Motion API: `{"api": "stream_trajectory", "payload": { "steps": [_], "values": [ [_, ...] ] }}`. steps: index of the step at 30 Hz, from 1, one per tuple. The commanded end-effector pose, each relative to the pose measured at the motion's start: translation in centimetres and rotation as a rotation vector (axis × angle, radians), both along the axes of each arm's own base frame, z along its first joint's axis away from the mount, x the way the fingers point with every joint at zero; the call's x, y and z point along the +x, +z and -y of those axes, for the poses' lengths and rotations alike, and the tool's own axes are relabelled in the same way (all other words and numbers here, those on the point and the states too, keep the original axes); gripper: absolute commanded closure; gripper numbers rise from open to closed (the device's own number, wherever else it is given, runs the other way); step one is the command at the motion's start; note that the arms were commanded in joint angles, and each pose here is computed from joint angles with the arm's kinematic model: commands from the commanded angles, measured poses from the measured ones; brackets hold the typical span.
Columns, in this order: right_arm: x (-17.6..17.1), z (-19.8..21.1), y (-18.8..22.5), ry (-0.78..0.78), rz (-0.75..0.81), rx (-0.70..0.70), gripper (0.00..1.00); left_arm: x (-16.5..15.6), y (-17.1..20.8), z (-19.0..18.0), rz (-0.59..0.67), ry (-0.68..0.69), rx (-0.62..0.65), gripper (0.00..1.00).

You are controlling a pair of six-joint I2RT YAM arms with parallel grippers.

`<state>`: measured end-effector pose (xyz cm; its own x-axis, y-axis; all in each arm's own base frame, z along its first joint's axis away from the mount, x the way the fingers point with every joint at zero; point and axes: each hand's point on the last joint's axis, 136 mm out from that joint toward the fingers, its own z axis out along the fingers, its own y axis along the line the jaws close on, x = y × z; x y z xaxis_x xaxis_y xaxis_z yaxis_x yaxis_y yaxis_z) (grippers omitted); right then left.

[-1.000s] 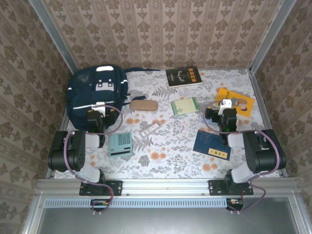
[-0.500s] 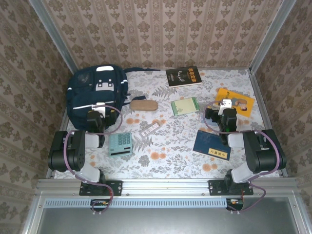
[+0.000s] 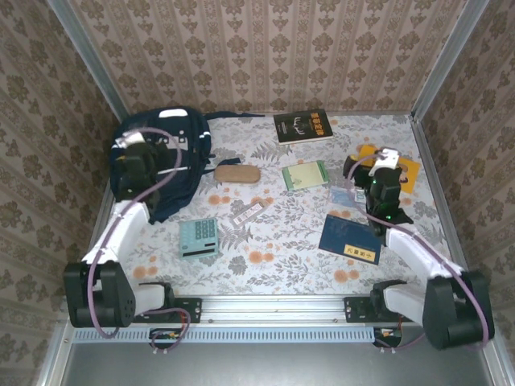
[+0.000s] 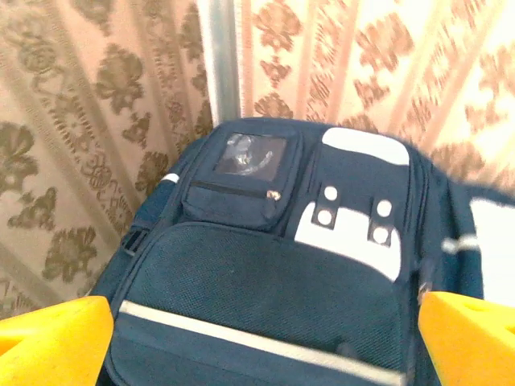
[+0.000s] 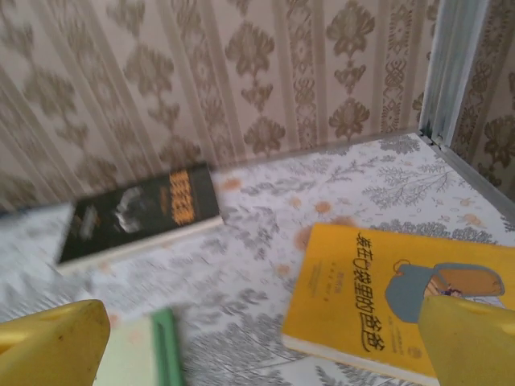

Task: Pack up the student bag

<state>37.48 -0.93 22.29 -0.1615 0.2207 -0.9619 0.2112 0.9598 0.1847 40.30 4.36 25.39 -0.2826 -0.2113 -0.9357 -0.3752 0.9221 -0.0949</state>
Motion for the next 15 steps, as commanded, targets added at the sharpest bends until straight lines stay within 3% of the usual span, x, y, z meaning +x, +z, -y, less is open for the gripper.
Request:
{"api": "stream_trajectory", "payload": {
  "steps": [1,4,8,13,15],
  "values": [
    [-1.5,-0.7,0.8,-0.006,-0.068,0.237,0.0,-3.7,-3.1,-1.0,-0.223,0.116,-0.25,0.0],
    [-2.5,-2.1,2.4,0.043,-0.056,0.4,0.0,-3.9,-2.3,0.4,-0.195,0.047,-0.324,0.0],
    [-3.6,-7.0,4.0,0.313,-0.002,0.471,0.0,-4.2,-2.4,2.9,-0.138,-0.076,-0.344,0.0],
    [-5.0,-12.1,4.7,0.49,-0.052,0.449,0.0,-5.2,-5.0,6.0,-0.253,-0.131,-0.275,0.01],
    [-5.6,-14.1,4.2,0.546,-0.072,0.422,0.0,-5.5,-6.8,6.9,-0.327,-0.145,-0.21,0.06]
  ]
}}
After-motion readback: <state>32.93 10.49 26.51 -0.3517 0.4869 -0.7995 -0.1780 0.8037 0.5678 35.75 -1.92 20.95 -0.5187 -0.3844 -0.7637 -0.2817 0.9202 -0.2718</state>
